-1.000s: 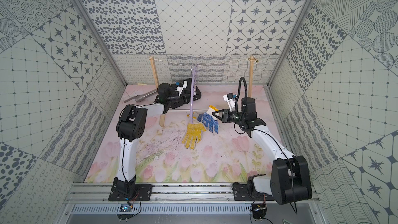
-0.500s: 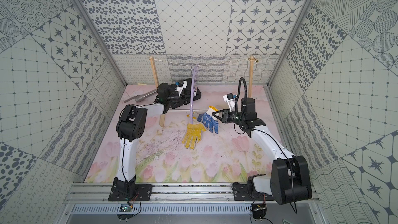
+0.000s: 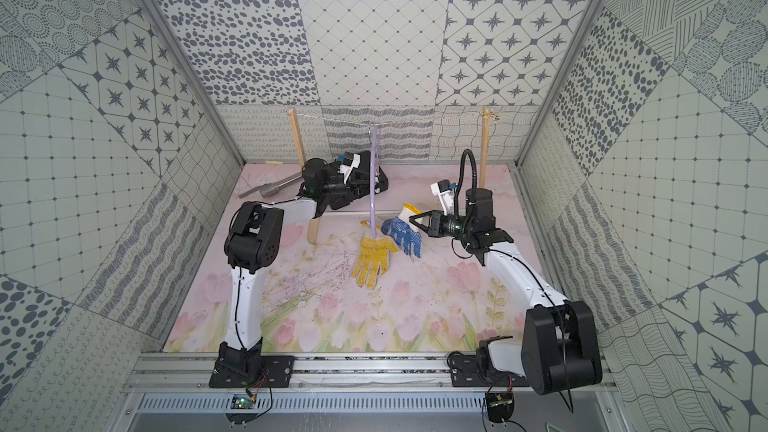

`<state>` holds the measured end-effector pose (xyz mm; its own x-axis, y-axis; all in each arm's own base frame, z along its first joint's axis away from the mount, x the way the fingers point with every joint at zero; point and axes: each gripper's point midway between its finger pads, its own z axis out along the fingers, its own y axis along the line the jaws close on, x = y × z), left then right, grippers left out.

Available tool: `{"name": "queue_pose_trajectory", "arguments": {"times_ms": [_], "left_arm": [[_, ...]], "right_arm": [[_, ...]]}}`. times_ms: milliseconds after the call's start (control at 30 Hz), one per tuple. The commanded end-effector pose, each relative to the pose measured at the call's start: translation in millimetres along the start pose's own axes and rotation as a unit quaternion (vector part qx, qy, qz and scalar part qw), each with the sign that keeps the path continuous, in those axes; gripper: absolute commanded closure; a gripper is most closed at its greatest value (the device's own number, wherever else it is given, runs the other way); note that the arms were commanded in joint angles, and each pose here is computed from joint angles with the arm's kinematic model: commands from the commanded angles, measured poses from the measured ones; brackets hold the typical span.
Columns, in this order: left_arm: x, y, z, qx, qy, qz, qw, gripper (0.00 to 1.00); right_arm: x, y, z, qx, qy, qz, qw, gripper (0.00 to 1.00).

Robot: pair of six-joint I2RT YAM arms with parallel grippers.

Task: Clip the gloves onto a hanger to dry
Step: Open the clamp at the hanger.

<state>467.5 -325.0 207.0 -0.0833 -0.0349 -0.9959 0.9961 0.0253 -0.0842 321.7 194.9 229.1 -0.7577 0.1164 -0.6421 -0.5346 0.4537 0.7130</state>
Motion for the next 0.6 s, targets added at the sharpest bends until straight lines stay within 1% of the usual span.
{"name": "queue_pose_trajectory", "arguments": {"times_ms": [0, 100, 267, 433, 567], "left_arm": [[-14, -8, -2, 0.026, -0.012, 0.035, 0.999, 0.71], [-14, -9, -1, 0.029, -0.012, 0.031, 0.999, 0.77], [-16, -12, -1, 0.036, -0.015, 0.019, 0.999, 0.89], [-21, -14, -2, 0.045, -0.022, 0.005, 0.999, 1.0], [-22, -18, 0, 0.055, -0.028, -0.001, 0.998, 1.0]], "right_arm": [[-7, 9, -3, -0.014, -0.013, -0.022, 1.0, 1.0], [-6, 6, -2, -0.011, -0.01, -0.021, 1.0, 1.0], [-4, -3, 0, 0.011, 0.009, -0.03, 0.999, 1.0], [-7, -15, 5, 0.035, 0.042, -0.062, 0.997, 1.0], [-10, -28, 15, 0.038, 0.071, -0.073, 0.994, 1.0]]}}
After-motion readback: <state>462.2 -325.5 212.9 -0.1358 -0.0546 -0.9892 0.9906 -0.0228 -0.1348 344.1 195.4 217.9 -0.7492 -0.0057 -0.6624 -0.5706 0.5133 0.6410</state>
